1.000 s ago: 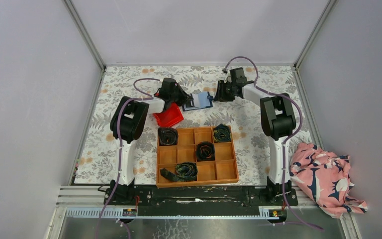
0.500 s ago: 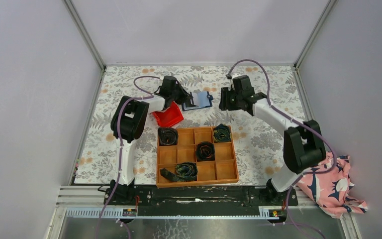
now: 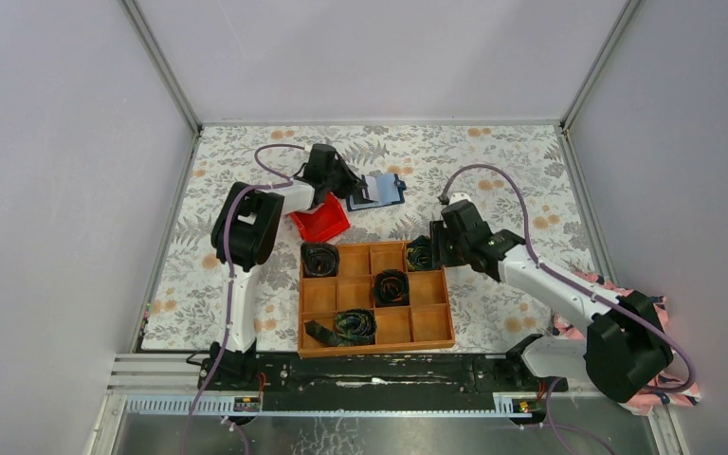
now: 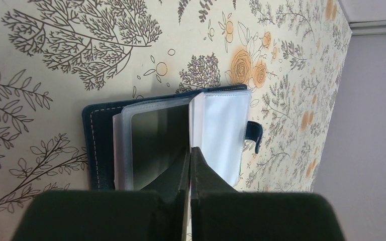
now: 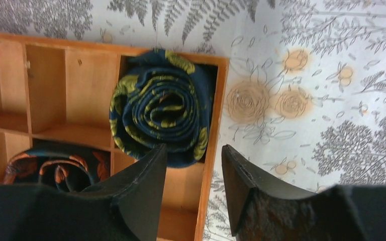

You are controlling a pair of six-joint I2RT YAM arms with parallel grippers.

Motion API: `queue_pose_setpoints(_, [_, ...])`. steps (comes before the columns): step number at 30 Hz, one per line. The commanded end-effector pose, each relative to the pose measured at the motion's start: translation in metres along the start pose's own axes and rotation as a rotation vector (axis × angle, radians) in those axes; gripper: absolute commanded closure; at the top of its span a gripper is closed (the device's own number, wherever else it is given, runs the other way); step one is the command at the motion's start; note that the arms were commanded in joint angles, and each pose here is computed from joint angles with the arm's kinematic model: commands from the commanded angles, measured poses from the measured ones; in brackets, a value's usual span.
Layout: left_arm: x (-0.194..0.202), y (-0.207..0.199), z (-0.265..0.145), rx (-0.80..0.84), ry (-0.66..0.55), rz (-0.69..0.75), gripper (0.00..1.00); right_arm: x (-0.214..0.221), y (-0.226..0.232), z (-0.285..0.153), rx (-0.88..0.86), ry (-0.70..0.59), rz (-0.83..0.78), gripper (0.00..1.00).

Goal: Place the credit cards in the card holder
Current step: Move the distractor to the corner of the board.

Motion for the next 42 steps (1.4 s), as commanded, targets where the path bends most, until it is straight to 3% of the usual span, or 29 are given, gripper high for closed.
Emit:
queue_pose_setpoints(1, [0.015,0.033,0.007,-0.116,0.047,-0.001,1.00,0.017,0.001,-0.008,0.049,-0.008,0.036,0.48])
queue_pose_setpoints(15, [0.017,0.040,0.007,-0.154,0.051,-0.008,1.00,0.060,-0.003,0.000,0.126,0.085,0.076,0.51])
queue_pose_setpoints(18, [0.018,0.043,0.008,-0.166,0.053,-0.020,1.00,0.065,-0.005,0.010,0.172,0.109,0.087,0.59])
queue_pose_setpoints(23, [0.016,0.049,0.007,-0.184,0.049,-0.041,1.00,0.070,-0.009,0.023,0.250,0.118,0.126,0.83])
queue_pose_setpoints(26, [0.012,0.052,0.006,-0.197,0.040,-0.054,1.00,0.068,-0.014,0.024,0.321,0.083,0.168,1.00])
queue_pose_setpoints(35, [0.008,0.058,0.008,-0.192,0.038,-0.087,1.00,0.029,-0.058,-0.009,0.472,-0.180,0.430,1.00])
queue_pose_setpoints(42, [0.006,0.062,0.009,-0.202,0.029,-0.103,1.00,0.004,-0.087,-0.030,0.569,-0.282,0.523,1.00])
Point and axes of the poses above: each gripper's point midway between its finger pads, its own z axis out along the fingers, its own y axis along the line the jaws close on, x = y × z, the point moved 9 cm from there along -z, back along the fingers, and after that the axes turned 3 degrees about z, right-handed, at the moved point
